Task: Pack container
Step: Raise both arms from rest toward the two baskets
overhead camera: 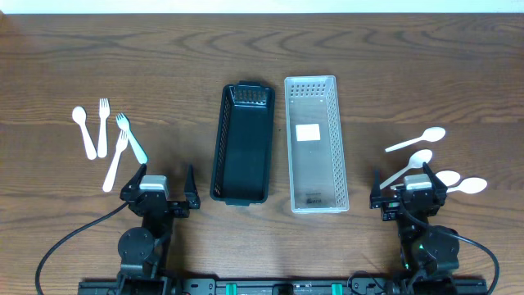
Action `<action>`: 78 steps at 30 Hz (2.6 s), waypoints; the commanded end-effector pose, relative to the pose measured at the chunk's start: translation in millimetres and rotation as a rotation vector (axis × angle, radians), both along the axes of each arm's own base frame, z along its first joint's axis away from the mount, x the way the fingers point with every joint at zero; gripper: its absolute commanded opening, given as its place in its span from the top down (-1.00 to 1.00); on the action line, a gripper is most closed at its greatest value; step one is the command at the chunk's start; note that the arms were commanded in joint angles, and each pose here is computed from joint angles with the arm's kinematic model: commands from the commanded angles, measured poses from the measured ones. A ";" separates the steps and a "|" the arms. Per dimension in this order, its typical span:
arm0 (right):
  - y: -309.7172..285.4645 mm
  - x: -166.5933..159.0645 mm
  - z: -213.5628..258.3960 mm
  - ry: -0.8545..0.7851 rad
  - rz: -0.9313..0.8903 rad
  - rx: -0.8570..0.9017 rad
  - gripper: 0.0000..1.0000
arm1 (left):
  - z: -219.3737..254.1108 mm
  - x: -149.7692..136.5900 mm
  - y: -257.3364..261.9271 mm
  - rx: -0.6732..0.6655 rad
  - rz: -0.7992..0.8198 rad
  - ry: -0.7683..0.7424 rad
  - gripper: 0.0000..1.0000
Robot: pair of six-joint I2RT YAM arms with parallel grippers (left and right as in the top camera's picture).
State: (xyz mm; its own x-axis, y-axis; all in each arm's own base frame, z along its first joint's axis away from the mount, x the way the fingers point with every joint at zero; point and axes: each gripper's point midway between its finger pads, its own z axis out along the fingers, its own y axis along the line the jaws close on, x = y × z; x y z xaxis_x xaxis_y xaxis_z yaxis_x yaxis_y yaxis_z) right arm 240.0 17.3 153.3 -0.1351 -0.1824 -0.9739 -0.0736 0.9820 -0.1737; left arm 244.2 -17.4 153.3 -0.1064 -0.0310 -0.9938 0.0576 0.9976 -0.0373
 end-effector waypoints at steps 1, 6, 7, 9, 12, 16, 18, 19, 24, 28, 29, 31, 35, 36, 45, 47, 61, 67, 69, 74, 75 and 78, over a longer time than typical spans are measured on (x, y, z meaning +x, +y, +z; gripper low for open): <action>-1.7 -0.1 -0.7 0.000 -0.008 0.011 -0.99 | -17.0 -0.9 1.4 0.008 0.008 0.051 -0.96; -1.7 -0.1 -0.7 0.000 -0.008 0.011 -0.98 | -17.0 -0.9 1.4 0.008 0.008 0.051 -0.96; -1.7 -0.1 -0.7 0.000 -0.008 0.011 -0.98 | -17.0 -0.9 1.4 0.008 0.008 0.051 -0.96; -1.7 -0.1 -0.7 0.000 -0.008 0.011 -0.98 | -17.0 -0.9 1.4 0.008 0.008 0.051 -0.96; -1.8 -0.1 -0.7 0.000 -0.008 0.011 -0.99 | -17.0 -0.9 1.4 0.008 0.008 0.051 -0.96; -1.7 -0.1 -0.7 0.000 -0.008 0.011 -0.99 | -16.9 -0.9 1.4 0.008 0.008 0.051 -0.96; -1.7 -0.1 -0.7 0.000 -0.008 0.011 -0.98 | -17.0 -0.9 1.4 0.008 0.008 0.051 -0.96; -1.7 -0.1 -0.7 0.000 -0.008 0.011 -0.98 | -17.0 -0.9 1.4 0.008 0.008 0.051 -0.96; -1.7 -0.1 -0.7 0.000 -0.008 0.011 -0.98 | -16.9 -0.9 1.4 0.008 0.008 0.051 -0.96; -1.7 -0.1 -0.7 0.000 -0.008 0.011 -0.99 | -17.0 -0.9 1.4 0.008 0.008 0.051 -0.96; -1.7 -0.1 -0.7 0.000 -0.008 0.011 -0.99 | -17.0 -0.9 1.4 0.008 0.008 0.051 -0.96; -1.7 -0.1 -0.7 0.000 -0.008 0.011 -0.99 | -16.9 -0.9 1.4 0.008 0.008 0.051 -0.96; -1.7 -0.1 -0.7 0.000 -0.008 0.011 -0.99 | -17.0 -0.9 1.4 0.008 0.008 0.051 -0.96; -1.7 -0.1 -0.7 0.000 -0.008 0.011 -0.98 | -17.0 -0.9 1.4 0.008 0.008 0.051 -0.96; -1.7 -0.1 -0.7 0.000 -0.008 0.011 -0.98 | -17.0 -0.9 1.4 0.008 0.008 0.051 -0.96; -1.7 -0.1 -0.7 0.000 -0.008 0.011 -0.98 | -17.0 -0.9 1.4 0.008 0.008 0.051 -0.96; -1.7 -0.1 -0.7 0.000 -0.008 0.011 -0.98 | -17.0 -0.9 1.4 0.008 0.008 0.051 -0.96; -1.7 -0.1 -0.7 0.000 -0.008 0.011 -0.99 | -17.0 -0.9 1.4 0.008 0.008 0.051 -0.96; -1.7 -0.1 -0.7 0.000 -0.008 0.011 -0.98 | -17.0 -0.9 1.4 0.008 0.008 0.051 -0.96; 0.1 -0.2 -0.7 0.000 0.002 0.015 -0.99 | -16.9 -0.9 1.4 0.008 0.008 0.051 -0.96; 1.3 -0.2 -0.9 0.001 0.008 0.022 -0.99 | -16.9 -0.9 1.4 0.008 0.008 0.051 -0.96; 3.3 -0.3 -1.1 0.004 0.015 0.055 -0.99 | -16.9 -0.9 1.4 0.008 0.008 0.051 -0.96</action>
